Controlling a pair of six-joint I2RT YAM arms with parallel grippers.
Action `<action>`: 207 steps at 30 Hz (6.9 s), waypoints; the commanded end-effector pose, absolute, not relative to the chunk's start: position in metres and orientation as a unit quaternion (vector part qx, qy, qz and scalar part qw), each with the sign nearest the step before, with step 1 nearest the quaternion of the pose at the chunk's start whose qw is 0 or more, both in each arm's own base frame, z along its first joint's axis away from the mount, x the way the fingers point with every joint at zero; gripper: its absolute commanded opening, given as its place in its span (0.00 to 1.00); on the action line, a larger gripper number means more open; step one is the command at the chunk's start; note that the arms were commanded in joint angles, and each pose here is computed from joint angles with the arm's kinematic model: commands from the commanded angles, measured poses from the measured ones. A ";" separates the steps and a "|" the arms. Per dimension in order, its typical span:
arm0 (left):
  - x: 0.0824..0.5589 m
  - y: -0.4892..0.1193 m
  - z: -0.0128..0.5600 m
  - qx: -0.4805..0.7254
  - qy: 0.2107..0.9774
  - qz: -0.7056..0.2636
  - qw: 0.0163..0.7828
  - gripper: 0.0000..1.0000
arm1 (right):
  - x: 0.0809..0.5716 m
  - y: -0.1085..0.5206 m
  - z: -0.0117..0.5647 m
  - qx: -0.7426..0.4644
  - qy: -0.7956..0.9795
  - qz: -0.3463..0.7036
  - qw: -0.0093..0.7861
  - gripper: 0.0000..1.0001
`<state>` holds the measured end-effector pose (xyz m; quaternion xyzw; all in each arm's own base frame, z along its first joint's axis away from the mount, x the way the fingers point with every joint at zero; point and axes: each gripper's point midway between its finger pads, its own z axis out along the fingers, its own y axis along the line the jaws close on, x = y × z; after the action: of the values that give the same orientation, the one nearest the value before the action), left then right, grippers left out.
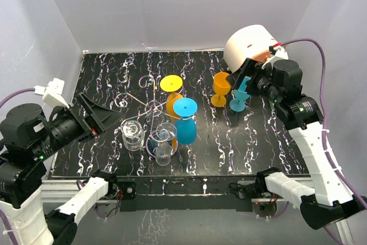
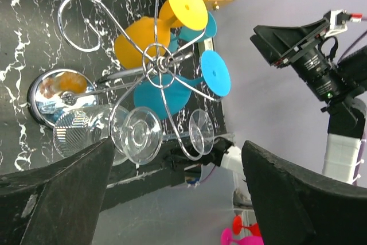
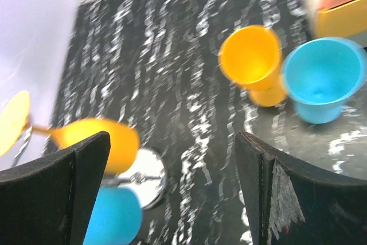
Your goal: Take the wine glass off the wine glass rack
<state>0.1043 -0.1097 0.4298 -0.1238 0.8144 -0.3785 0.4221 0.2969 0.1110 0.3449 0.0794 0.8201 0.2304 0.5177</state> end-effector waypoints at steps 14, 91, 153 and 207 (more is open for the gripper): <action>0.052 -0.123 0.394 -0.191 0.805 -0.460 0.321 0.62 | 0.219 0.128 0.416 0.117 0.731 0.396 0.543 0.91; 0.226 -0.116 0.424 -0.132 0.804 -0.323 0.481 0.93 | 0.309 0.333 0.390 -0.072 0.770 0.573 0.271 0.39; 0.204 -0.112 0.422 -0.144 0.804 -0.332 0.472 0.93 | 0.288 0.292 0.410 0.029 0.727 0.641 0.244 0.00; 0.247 -0.171 0.467 -0.086 0.757 -0.471 0.445 0.93 | 0.352 0.323 0.486 0.008 0.632 0.706 0.319 0.00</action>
<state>0.2377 -0.1412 0.4340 -0.1290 0.7945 -0.3872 0.4496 0.3659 0.3220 0.4196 0.0752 0.6976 0.6592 0.2705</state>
